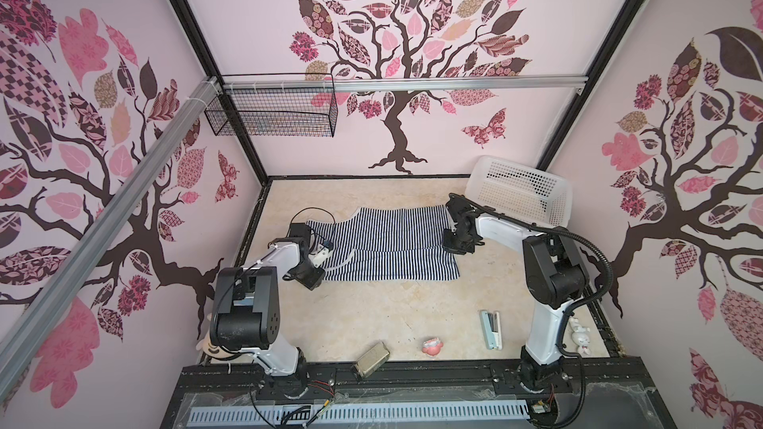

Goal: Fold and stack tank tops
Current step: Smooth out the tank top at the center of the table.

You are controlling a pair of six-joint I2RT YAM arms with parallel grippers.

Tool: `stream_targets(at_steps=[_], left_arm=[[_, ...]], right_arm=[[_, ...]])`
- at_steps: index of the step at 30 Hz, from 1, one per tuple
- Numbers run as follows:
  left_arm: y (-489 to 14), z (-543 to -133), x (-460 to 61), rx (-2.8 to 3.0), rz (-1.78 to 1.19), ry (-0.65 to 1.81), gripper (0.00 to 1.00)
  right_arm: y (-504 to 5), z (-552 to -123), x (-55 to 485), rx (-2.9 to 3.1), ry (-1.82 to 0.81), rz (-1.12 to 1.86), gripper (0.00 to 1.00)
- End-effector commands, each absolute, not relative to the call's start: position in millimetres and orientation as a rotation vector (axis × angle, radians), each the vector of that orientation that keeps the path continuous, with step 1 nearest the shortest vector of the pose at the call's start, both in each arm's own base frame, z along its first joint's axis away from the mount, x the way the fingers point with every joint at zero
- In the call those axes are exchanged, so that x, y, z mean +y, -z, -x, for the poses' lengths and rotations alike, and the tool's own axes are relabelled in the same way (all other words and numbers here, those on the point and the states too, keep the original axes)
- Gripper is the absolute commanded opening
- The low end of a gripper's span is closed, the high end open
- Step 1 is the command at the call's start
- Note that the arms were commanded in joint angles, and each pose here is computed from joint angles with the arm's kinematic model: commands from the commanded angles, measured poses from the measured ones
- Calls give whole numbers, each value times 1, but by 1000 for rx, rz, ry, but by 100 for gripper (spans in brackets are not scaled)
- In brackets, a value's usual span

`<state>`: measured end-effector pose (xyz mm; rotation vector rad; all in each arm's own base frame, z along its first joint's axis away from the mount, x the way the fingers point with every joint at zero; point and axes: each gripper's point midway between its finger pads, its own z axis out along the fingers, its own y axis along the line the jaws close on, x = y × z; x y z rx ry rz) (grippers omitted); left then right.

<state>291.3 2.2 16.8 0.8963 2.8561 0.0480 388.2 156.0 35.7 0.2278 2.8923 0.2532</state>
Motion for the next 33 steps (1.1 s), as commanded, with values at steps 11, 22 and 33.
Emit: stream_targets(at_steps=[11,22,33], left_arm=[[-11,-291,6,2870,-894,-70,45],[-11,-292,6,2870,-890,-70,45],[-16,-302,11,2859,-819,-126,46]], right_arm=[[-60,-402,153,2841,-264,-236,3],[-62,-413,153,2830,-277,-240,9],[-90,-387,142,2799,-232,-249,42]])
